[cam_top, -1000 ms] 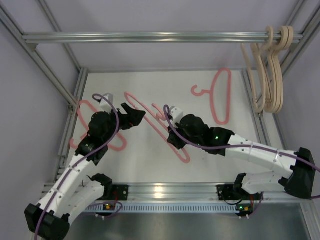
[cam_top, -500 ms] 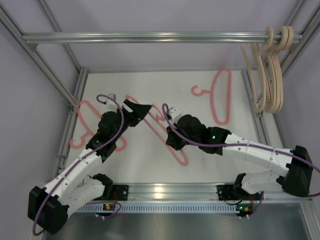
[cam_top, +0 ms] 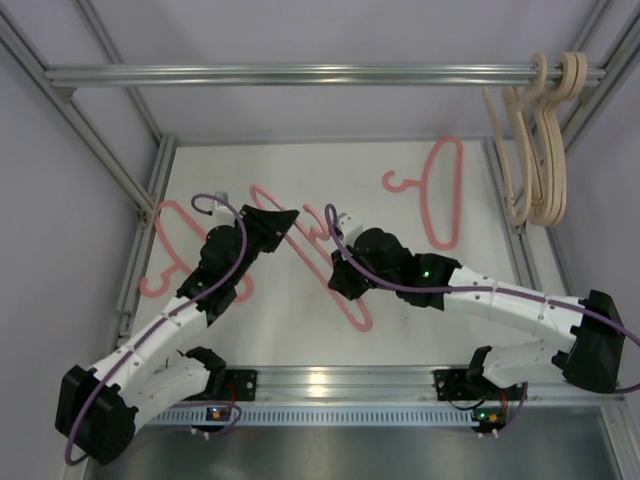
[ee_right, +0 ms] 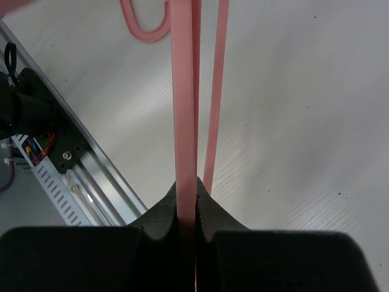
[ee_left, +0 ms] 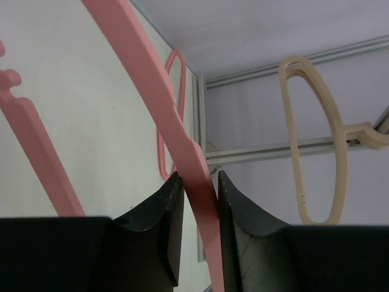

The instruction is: Organize the hangers

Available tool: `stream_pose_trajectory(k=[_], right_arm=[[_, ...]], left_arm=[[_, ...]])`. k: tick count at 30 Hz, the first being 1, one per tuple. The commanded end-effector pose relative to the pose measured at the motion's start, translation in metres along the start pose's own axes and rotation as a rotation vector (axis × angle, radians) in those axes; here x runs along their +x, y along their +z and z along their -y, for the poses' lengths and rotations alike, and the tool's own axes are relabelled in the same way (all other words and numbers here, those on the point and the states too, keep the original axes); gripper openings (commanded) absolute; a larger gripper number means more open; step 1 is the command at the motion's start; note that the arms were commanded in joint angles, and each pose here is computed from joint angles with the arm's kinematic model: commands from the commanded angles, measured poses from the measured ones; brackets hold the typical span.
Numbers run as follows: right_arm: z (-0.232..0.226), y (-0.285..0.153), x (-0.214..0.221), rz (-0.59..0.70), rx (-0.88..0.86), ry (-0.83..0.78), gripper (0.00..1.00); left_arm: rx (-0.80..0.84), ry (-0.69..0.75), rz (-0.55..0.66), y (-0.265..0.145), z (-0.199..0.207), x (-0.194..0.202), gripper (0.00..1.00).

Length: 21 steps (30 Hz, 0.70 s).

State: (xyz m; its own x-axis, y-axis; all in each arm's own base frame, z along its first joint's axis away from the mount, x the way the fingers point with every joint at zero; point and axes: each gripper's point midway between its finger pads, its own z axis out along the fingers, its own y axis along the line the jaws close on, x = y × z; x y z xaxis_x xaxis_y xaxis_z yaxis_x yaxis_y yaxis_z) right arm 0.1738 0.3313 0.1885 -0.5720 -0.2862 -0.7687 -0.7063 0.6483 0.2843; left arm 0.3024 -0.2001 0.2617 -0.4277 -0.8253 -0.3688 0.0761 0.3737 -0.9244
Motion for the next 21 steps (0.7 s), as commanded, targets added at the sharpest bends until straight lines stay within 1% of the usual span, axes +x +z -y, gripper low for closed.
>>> stream_pose_trajectory(k=[1, 2, 4, 5, 7, 8, 10, 11, 12, 14, 16, 17, 19, 21], right_arm=[[-0.011, 0.000, -0.034, 0.127, -0.049, 0.021, 0.00], [-0.011, 0.000, -0.034, 0.133, -0.051, 0.023, 0.00], [-0.008, 0.000, -0.032, 0.138, -0.042, 0.027, 0.05], [-0.007, 0.001, -0.031, 0.146, -0.038, 0.033, 0.07], [-0.006, -0.003, -0.033, 0.172, -0.040, 0.036, 0.13], [-0.002, -0.002, -0.026, 0.168, -0.032, 0.038, 0.16], [-0.003, -0.006, -0.031, 0.209, -0.042, 0.041, 0.19], [-0.001, -0.005, -0.024, 0.206, -0.040, 0.042, 0.20], [-0.002, -0.009, -0.028, 0.237, -0.050, 0.046, 0.22], [-0.001, -0.008, -0.022, 0.241, -0.057, 0.049, 0.22], [-0.002, -0.011, -0.025, 0.275, -0.070, 0.049, 0.24], [0.001, -0.011, -0.019, 0.270, -0.067, 0.050, 0.25], [-0.001, -0.011, -0.024, 0.314, -0.085, 0.046, 0.26], [0.000, -0.009, -0.019, 0.320, -0.089, 0.044, 0.27]], left_arm=[[0.033, -0.026, 0.040, 0.003, 0.008, -0.007, 0.20], [0.027, -0.034, 0.041, 0.003, 0.005, -0.007, 0.16], [0.022, -0.059, 0.045, 0.002, 0.004, -0.006, 0.06], [0.012, -0.068, 0.056, 0.002, 0.001, -0.008, 0.00], [-0.006, -0.105, 0.069, 0.001, -0.003, -0.009, 0.00], [-0.016, -0.117, 0.083, 0.000, -0.006, -0.012, 0.00], [-0.030, -0.154, 0.098, -0.001, -0.009, -0.014, 0.00], [-0.037, -0.162, 0.104, -0.002, -0.011, -0.014, 0.00], [-0.039, -0.172, 0.118, -0.003, -0.011, -0.017, 0.00], [-0.040, -0.190, 0.127, -0.004, -0.011, -0.019, 0.00], [-0.041, -0.225, 0.141, -0.005, -0.011, -0.021, 0.00], [-0.040, -0.236, 0.146, -0.005, -0.011, -0.022, 0.00], [-0.038, -0.255, 0.150, -0.005, -0.010, -0.023, 0.00], [-0.036, -0.285, 0.159, -0.006, -0.010, -0.024, 0.00]])
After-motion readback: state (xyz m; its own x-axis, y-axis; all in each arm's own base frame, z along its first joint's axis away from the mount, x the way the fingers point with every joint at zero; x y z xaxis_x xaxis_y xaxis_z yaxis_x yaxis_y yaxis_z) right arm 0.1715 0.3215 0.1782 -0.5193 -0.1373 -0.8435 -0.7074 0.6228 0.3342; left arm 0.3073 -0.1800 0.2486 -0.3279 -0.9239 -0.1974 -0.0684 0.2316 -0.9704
